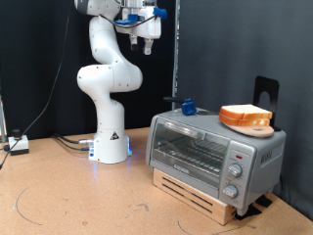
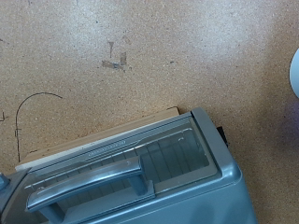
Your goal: Make a piece of toast with the oven
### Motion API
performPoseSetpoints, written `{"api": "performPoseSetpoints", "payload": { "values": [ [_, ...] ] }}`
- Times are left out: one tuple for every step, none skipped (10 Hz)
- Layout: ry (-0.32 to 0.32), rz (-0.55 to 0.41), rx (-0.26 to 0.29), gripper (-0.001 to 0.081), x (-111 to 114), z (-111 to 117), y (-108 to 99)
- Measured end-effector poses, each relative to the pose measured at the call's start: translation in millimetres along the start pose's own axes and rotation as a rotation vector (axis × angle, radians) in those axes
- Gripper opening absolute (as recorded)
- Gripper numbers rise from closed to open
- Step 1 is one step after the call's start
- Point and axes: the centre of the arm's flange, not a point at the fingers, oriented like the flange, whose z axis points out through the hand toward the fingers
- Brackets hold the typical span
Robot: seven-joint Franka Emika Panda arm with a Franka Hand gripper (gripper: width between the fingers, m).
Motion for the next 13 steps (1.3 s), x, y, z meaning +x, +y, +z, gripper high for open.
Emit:
{"api": "performPoseSetpoints", "payload": {
  "values": [
    [-0.003, -0.021, 0.002, 0.0804, -1, 0, 1],
    [-0.003, -0.131, 0.002, 0.0804, -6, 0, 5],
    [-0.002, -0.263, 0.000, 0.0804, -12, 0, 12],
    [0.006, -0.389, 0.004, 0.0804, -17, 1, 17],
    [0.026, -0.511, 0.021, 0.0804, -20, 4, 19],
    [0.042, -0.608, 0.036, 0.0804, -22, 9, 18],
    [0.033, -0.565, 0.031, 0.0804, -22, 9, 18],
    [0.004, -0.650, 0.012, 0.0804, -24, 8, 22],
    [-0.034, -0.772, 0.007, 0.0804, -28, 4, 28],
    [-0.070, -0.896, 0.004, 0.0804, -31, 0, 33],
    [-0.103, -1.017, 0.000, 0.0804, -33, -3, 35],
    [-0.130, -1.142, 0.006, 0.0804, -32, -3, 32],
    [-0.151, -1.242, 0.006, 0.0804, -32, -1, 29]
  ]
}}
